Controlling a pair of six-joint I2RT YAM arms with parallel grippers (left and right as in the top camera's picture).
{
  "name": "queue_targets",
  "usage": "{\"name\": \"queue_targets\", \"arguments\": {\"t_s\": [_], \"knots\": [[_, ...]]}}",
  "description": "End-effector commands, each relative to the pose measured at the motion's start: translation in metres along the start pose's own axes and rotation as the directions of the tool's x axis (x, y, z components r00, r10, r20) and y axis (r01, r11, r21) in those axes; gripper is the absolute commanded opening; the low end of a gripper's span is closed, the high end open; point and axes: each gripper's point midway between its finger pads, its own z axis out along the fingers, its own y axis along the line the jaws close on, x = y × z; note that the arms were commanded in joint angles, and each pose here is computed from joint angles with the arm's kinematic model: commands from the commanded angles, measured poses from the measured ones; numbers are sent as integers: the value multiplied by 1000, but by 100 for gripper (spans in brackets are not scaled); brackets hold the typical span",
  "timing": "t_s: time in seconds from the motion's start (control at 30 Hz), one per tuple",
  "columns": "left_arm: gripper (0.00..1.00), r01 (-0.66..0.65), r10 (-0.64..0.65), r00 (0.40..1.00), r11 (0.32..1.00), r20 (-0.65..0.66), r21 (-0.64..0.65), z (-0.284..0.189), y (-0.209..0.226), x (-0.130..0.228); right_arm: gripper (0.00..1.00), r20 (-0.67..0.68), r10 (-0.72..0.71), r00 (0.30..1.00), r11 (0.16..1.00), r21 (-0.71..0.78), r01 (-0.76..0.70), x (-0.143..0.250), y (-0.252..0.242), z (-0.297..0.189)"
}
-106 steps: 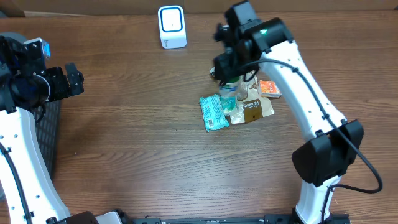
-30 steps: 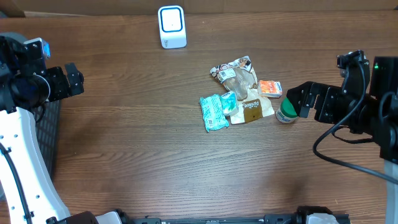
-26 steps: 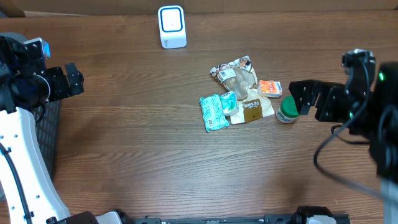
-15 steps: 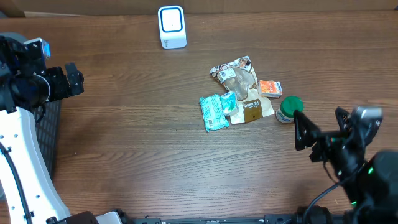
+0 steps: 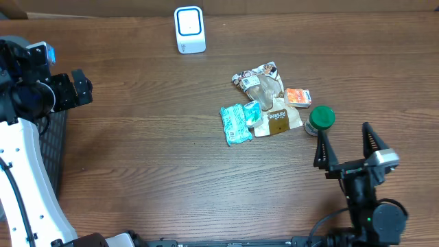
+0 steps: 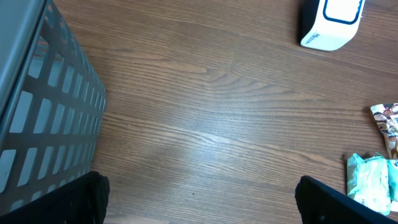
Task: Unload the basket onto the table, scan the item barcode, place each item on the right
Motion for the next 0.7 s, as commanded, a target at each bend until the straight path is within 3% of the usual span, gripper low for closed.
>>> {"name": "queue_targets", "arguments": {"t_s": [0.0,0.27,0.4,0.67], "knots": [[99,-16,16,1000,1000,0,14,2,-3,-1,100,39,-5,999,1000,-7,5,12,-1,-4],[100,-16,16,1000,1000,0,14,2,-3,-1,100,-31,8,1000,1000,7,-7,42,-6,-4],[100,-15,15,1000,1000,-1,14,2,-3,-1,100,-196,42,980,999,30,-37,83,-11,-9],[99,-15,15,1000,1000,0,14,2,-3,-1,100,-205,44,978,998,47,-35,86,-13,-9]]}}
